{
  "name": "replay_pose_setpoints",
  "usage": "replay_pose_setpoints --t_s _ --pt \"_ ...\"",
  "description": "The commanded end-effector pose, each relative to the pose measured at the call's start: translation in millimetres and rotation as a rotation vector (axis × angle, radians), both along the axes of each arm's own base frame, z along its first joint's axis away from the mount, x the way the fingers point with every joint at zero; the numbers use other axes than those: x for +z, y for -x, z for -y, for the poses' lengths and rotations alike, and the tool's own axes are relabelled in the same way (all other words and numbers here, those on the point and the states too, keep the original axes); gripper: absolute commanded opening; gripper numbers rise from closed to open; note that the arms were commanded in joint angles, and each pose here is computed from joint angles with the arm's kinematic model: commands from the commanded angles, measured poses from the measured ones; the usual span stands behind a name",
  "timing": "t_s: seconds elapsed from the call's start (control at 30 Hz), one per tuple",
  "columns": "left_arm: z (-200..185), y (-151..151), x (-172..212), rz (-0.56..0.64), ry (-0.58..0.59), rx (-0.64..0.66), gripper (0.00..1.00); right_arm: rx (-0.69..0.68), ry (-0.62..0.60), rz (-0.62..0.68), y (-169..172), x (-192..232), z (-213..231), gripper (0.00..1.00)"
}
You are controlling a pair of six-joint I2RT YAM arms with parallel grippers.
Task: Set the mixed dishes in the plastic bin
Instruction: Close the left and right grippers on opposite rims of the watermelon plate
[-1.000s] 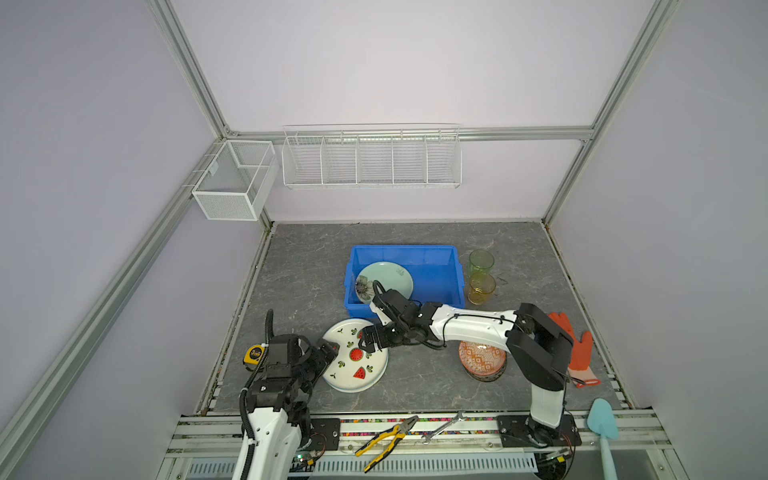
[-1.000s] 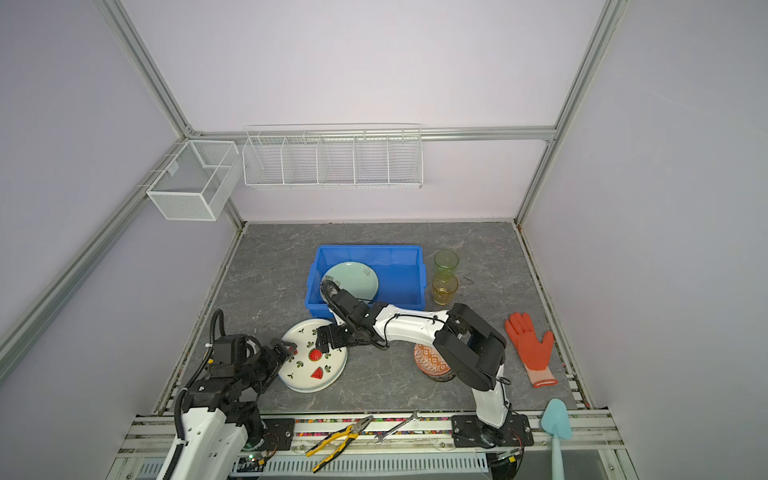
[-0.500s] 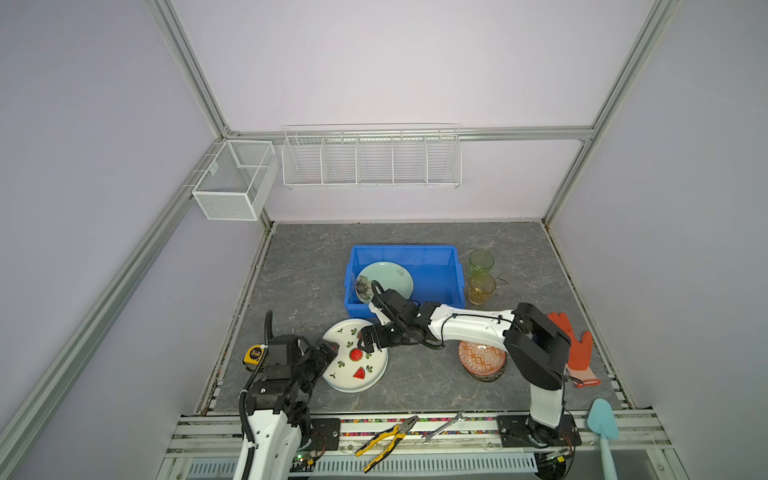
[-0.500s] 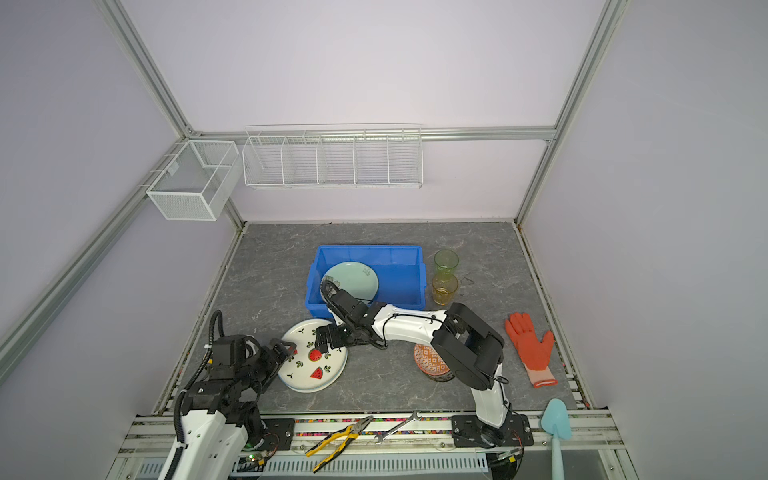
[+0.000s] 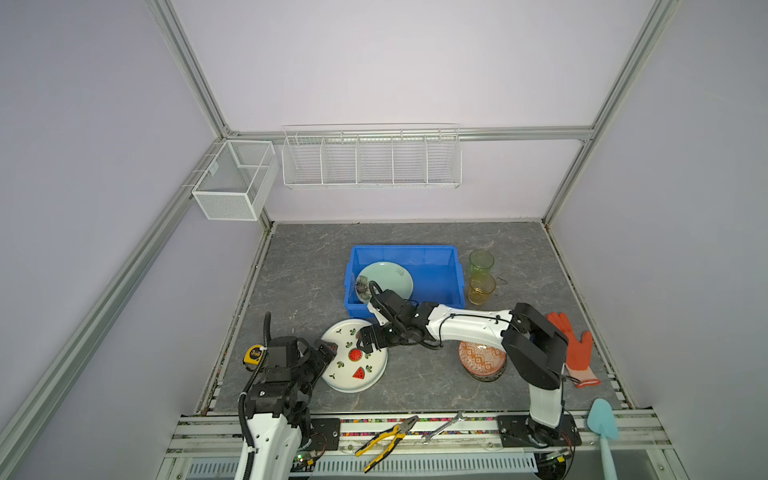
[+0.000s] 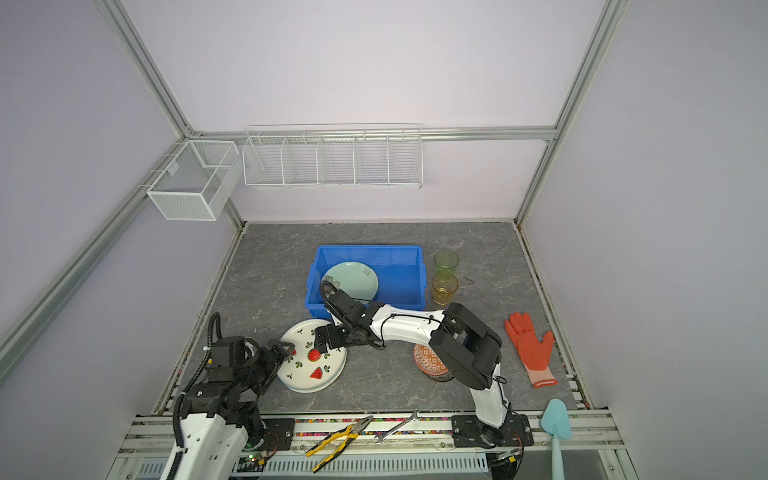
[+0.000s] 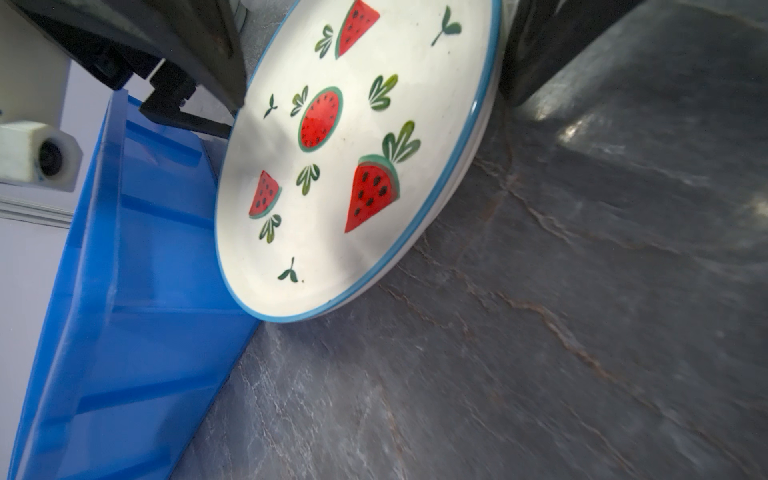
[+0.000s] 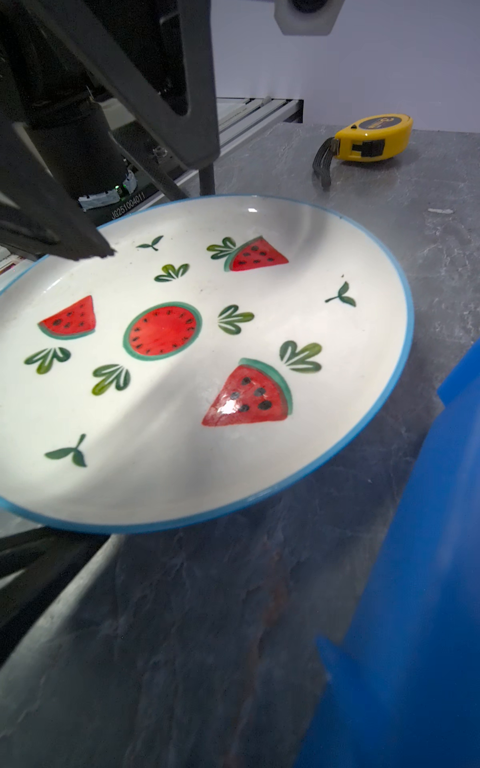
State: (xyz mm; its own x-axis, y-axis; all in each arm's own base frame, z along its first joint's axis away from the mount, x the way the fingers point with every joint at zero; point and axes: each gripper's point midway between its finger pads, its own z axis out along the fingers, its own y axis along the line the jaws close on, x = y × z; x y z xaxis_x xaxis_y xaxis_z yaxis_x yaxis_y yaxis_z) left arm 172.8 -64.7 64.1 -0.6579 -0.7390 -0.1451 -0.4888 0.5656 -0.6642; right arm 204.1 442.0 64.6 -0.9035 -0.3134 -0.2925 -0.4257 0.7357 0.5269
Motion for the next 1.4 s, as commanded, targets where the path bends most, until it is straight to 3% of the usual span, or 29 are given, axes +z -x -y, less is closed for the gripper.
replay_pose_setpoints --t_s 0.0,0.9,1.37 --pt "14 -11 23 0.092 0.075 -0.044 0.94 0.077 -0.070 0.037 17 20 -24 0.96" --pt "-7 8 0 -0.026 -0.074 -0.018 0.95 -0.078 0.113 0.171 -5 26 18 0.98" --pt "0 6 -2 -0.019 -0.027 -0.017 0.95 -0.033 0.104 0.085 6 6 3 0.98"
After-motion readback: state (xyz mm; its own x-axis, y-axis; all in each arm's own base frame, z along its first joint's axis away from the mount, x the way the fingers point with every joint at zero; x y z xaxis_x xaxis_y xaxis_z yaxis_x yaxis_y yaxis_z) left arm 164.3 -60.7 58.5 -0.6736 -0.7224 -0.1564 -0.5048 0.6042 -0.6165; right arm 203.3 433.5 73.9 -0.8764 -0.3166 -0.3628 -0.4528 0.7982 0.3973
